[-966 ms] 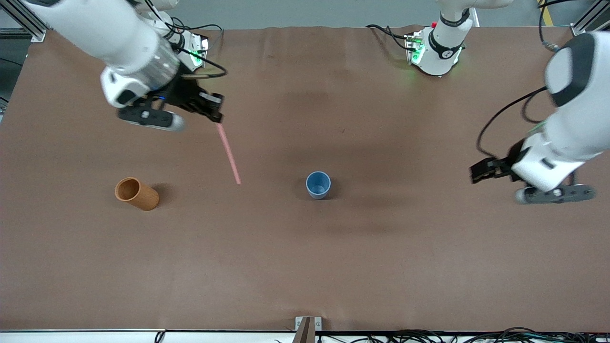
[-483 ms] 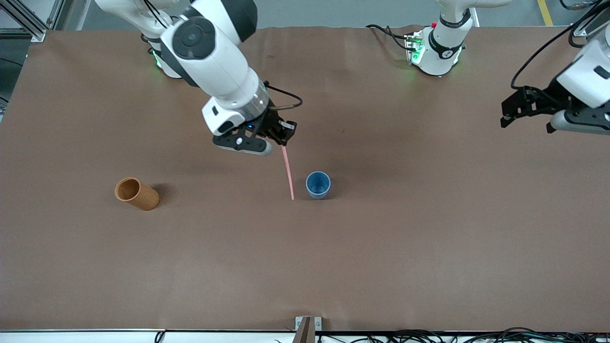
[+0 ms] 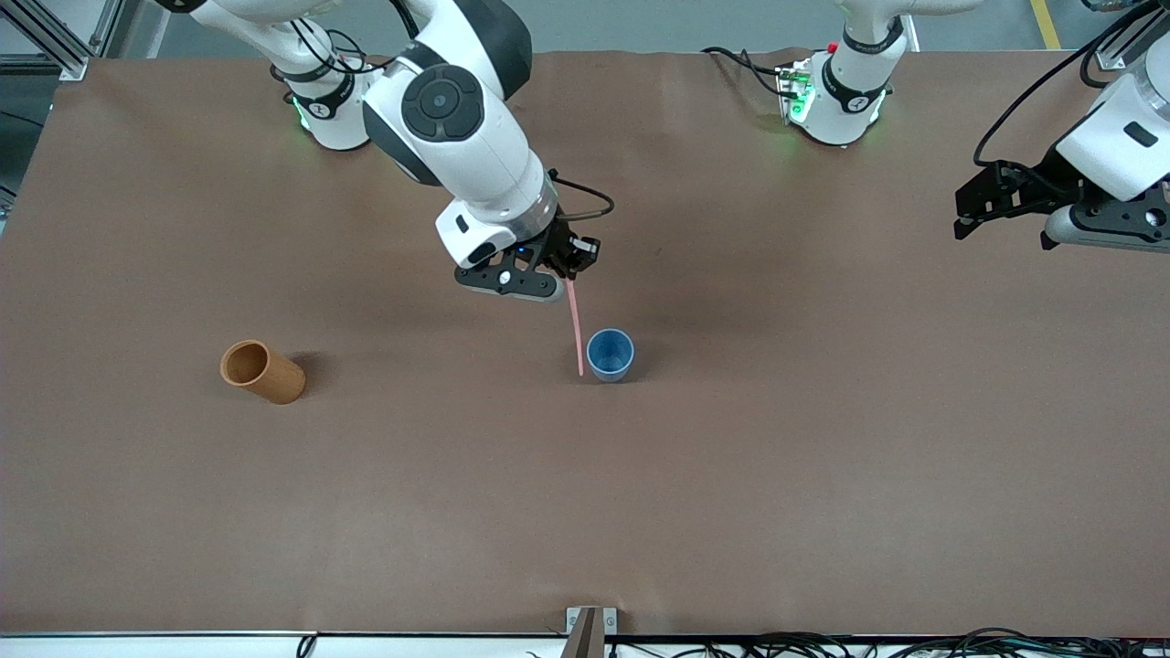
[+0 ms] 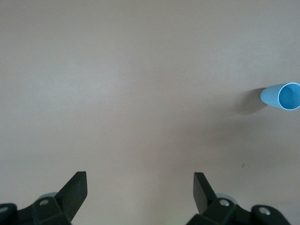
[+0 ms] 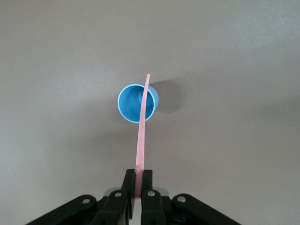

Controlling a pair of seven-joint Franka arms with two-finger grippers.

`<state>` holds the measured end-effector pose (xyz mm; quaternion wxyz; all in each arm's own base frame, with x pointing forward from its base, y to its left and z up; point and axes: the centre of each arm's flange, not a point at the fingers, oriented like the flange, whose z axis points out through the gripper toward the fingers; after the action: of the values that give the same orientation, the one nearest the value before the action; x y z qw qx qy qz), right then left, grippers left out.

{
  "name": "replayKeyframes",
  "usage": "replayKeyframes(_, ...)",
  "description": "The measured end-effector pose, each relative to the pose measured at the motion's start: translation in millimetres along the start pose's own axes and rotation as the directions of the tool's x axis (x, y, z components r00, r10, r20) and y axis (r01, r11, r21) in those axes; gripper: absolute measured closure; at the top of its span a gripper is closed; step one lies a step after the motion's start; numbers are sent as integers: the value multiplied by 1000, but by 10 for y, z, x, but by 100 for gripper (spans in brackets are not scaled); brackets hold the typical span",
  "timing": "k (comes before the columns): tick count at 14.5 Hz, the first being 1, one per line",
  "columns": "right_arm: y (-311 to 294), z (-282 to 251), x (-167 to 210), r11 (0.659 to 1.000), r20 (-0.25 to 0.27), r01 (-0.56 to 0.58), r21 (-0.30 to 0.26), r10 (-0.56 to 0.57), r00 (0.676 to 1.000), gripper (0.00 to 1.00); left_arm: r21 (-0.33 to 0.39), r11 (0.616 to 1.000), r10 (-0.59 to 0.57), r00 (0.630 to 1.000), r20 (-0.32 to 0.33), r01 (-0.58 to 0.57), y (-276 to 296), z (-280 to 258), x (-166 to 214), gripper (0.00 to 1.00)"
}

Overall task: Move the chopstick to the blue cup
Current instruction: 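Carry the pink stick over the blue cup with the right gripper, then lower the pink stick into the blue cup with the right gripper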

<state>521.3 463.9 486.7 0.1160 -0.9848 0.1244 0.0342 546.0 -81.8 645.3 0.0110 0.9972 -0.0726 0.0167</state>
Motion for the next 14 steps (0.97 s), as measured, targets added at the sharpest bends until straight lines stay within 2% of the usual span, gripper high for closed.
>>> replayKeyframes(9, -126, 210, -166, 1000, 42, -3, -5, 3, 999, 91, 0, 1000, -3, 1000, -14, 3, -11, -32, 11, 0)
replayKeyframes(12, -171, 355, -129, 1000, 47, -5, 21, 4, 999, 91, 0, 1000, -4, 1000, -12, 4, -16, -27, 12, 0)
replayKeyframes(14, -177, 481, -122, 1000, 46, 5, 7, -5, 999, 91, 0, 1000, -5, 1000, -12, 5, -27, -26, 13, 0)
